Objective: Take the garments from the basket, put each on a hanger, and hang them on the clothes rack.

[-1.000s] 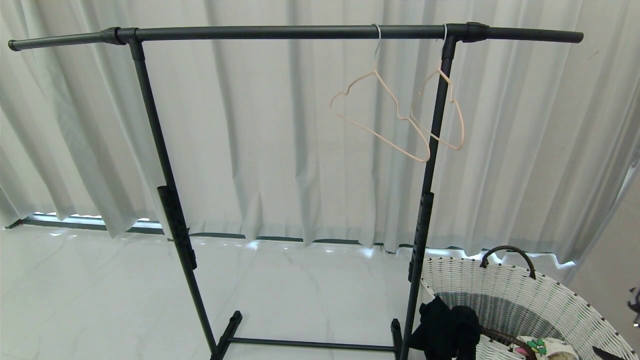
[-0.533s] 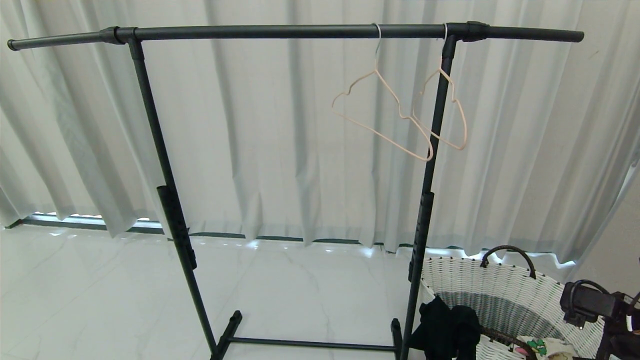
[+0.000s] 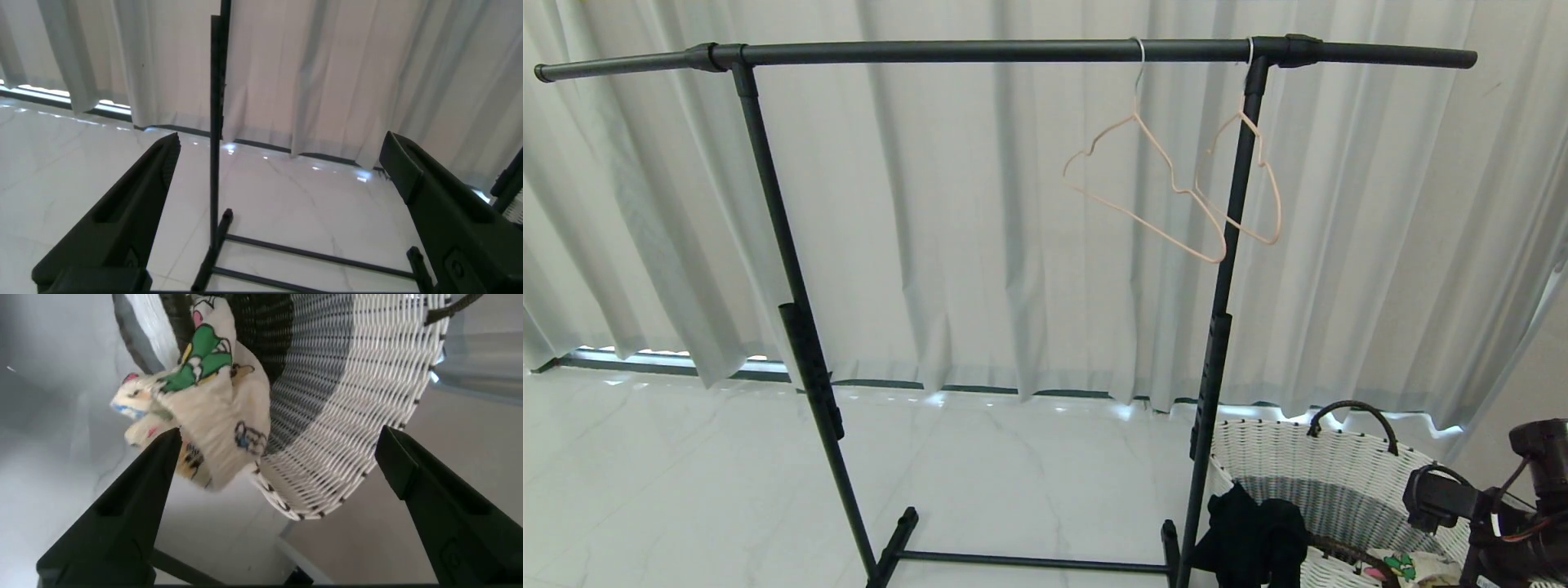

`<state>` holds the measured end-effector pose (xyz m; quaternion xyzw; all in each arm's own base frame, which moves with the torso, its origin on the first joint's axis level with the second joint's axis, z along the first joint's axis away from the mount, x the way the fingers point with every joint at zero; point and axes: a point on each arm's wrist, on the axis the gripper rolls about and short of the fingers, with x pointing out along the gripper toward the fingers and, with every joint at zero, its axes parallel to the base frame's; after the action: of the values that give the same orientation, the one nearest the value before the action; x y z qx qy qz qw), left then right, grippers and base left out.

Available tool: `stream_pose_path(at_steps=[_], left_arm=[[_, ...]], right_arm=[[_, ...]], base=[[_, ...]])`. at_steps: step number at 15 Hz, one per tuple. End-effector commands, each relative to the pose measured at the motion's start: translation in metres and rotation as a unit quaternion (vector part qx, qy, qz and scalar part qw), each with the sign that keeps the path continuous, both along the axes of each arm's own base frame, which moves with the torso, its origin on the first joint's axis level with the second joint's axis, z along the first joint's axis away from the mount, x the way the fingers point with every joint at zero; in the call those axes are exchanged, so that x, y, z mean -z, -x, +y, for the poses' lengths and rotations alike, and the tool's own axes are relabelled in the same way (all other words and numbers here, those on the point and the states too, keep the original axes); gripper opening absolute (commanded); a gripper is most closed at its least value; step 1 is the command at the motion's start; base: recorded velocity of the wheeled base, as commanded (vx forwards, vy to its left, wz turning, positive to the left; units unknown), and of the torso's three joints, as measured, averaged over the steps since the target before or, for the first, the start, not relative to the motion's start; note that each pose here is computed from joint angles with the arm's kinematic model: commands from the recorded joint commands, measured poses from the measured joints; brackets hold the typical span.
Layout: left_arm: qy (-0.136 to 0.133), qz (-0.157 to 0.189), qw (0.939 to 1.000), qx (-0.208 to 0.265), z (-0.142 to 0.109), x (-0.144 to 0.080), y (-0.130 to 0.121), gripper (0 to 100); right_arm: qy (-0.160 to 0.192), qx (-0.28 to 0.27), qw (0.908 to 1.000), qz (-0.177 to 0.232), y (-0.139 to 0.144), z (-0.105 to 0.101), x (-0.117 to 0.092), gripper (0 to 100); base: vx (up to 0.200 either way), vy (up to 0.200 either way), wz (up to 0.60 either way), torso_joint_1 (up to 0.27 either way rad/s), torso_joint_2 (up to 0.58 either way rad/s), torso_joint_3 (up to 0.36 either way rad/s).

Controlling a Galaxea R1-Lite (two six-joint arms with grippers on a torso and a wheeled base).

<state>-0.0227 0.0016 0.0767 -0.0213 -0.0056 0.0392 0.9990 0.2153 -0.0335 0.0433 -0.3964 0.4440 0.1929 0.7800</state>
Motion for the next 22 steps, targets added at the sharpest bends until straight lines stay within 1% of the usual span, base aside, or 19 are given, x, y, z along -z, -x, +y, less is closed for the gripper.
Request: stream_pose_path(at_steps=[1,5,6,8,9,10,11,14,16,18,19,20,21,22], left_arm=[[0.000,0.000,1.0000,-0.001,0.000,0.000,0.000,100],[0.000,0.000,1.0000,-0.001,0.000,0.000,0.000,100],[0.000,0.000,1.0000,-0.001,0.000,0.000,0.000,100],[0.000,0.000,1.0000,-0.001,0.000,0.000,0.000,100],[0.001,-0.001,1.0000,-0.001,0.000,0.000,0.000,100],[0.001,0.000,1.0000,-0.001,0.000,0.000,0.000,100],[0.002,0.000,1.0000,-0.001,0.000,0.000,0.000,100],[0.002,-0.001,1.0000,-0.001,0.000,0.000,0.000,100],[0.000,-0.001,1.0000,-0.001,0.000,0.000,0.000,100],[0.000,0.000,1.0000,-0.001,0.000,0.000,0.000,100],[0.000,0.000,1.0000,-0.001,0.000,0.000,0.000,100],[-0.002,0.000,1.0000,0.000,0.000,0.000,0.000,100],[-0.002,0.000,1.0000,0.000,0.000,0.000,0.000,100],[-0.002,0.000,1.0000,-0.001,0.000,0.000,0.000,100]], right_arm=[[-0.003,0.004,0.9998,0.019,-0.006,-0.002,0.014,100],[0.006,0.016,0.9998,-0.006,-0.014,-0.008,0.020,100],[0.008,0.019,0.9997,-0.009,-0.015,-0.010,0.020,0],[0.007,0.019,0.9997,-0.012,-0.015,-0.010,0.019,0],[0.008,0.018,0.9996,-0.020,-0.014,-0.009,0.015,0],[0.009,0.020,0.9992,-0.032,-0.009,-0.009,0.007,0],[0.006,0.024,0.9992,-0.033,-0.001,-0.007,0.000,0],[-0.010,0.048,0.9981,-0.039,0.024,-0.002,-0.037,0],[-0.043,0.088,0.9952,-0.003,0.058,0.005,-0.099,0],[-0.076,0.118,0.9899,0.019,0.088,0.015,-0.152,0],[-0.089,0.126,0.9879,0.012,0.100,0.019,-0.170,0],[-0.099,0.124,0.9874,-0.005,0.108,0.023,-0.183,0],[-0.103,0.116,0.9876,-0.024,0.115,0.026,-0.193,0],[-0.103,0.105,0.9884,-0.038,0.120,0.028,-0.199,0]], base=[[0.000,0.000,0.00,0.000,0.00,0.000],[0.000,0.000,0.00,0.000,0.00,0.000],[0.000,0.000,0.00,0.000,0.00,0.000],[0.000,0.000,0.00,0.000,0.00,0.000],[0.000,0.000,0.00,0.000,0.00,0.000],[0.000,0.000,0.00,0.000,0.00,0.000],[0.000,0.000,0.00,0.000,0.00,0.000],[0.000,0.000,0.00,0.000,0.00,0.000],[0.000,0.000,0.00,0.000,0.00,0.000],[0.000,0.000,0.00,0.000,0.00,0.000],[0.000,0.000,0.00,0.000,0.00,0.000],[0.000,0.000,0.00,0.000,0.00,0.000],[0.000,0.000,0.00,0.000,0.00,0.000],[-0.200,0.000,0.00,0.002,0.00,0.007]])
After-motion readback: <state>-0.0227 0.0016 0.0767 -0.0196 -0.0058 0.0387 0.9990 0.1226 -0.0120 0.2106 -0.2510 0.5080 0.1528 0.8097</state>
